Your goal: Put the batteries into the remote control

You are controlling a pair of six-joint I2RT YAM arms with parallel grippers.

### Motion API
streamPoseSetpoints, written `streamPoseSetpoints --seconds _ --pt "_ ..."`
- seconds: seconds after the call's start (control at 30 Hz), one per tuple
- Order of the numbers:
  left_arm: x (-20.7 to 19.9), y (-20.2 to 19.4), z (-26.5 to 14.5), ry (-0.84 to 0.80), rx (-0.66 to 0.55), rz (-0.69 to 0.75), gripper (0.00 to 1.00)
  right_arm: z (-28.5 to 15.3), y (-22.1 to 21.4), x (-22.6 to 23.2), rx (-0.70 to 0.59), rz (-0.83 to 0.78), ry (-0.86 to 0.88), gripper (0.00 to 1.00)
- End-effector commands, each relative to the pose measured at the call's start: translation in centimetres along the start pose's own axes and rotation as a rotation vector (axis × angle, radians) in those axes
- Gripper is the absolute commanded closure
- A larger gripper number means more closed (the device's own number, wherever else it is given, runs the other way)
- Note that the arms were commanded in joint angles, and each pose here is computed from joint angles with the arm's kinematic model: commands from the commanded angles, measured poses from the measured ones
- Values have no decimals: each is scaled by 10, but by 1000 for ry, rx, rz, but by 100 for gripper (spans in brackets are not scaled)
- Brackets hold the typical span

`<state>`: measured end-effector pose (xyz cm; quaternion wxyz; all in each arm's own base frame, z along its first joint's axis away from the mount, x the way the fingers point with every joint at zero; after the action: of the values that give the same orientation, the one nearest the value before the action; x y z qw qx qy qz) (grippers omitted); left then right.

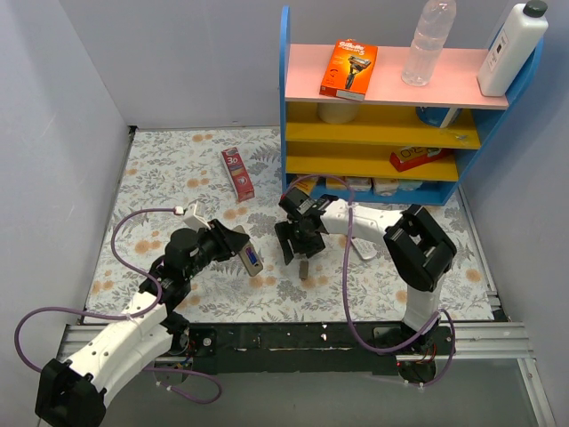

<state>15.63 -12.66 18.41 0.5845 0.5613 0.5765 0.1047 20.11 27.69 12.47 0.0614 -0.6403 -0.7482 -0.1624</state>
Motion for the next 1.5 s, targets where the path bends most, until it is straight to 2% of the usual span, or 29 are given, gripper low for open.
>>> streamPoseSetpoints --seconds 0.0,0.17,0.37,0.5,0.63,1.13,1.37,1.47 --pt "-9 16 -4 -7 -58 23 100 -15 -4 5 -25 -122 -84 25" --pt "-9 15 -3 -10 -56 21 100 -31 -15 -3 -91 19 -161 28" --pt "-8 14 -2 -11 -47 14 100 -27 -34 -2 -55 135 -111 30" --pt "-9 14 -1 -13 -41 13 100 -19 -39 3 -25 138 -137 33" --pt "-10 14 -1 -12 -38 16 100 -15 -40 7 -22 146 -136 43" --pt "-11 11 0 -22 -22 4 100 2 -53 -7 -11 158 -233 51" --pt "-13 12 3 -45 -23 -2 100 4 -61 -15 -10 140 -260 60" --pt "-14 11 4 -68 -18 -7 100 1 -61 -16 -21 119 -252 69"
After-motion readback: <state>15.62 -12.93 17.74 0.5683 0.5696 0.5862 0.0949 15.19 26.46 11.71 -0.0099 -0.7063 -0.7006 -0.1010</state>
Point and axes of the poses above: each gripper's point midway between its finger pads, its own z axis out along the fingers, its own x axis along the line the jaws close on, y = z × x, the point moved 10 cm from there along -z, back along the fingers, and after that the axes turned 13 degrees about z, right-handed, at the moved point
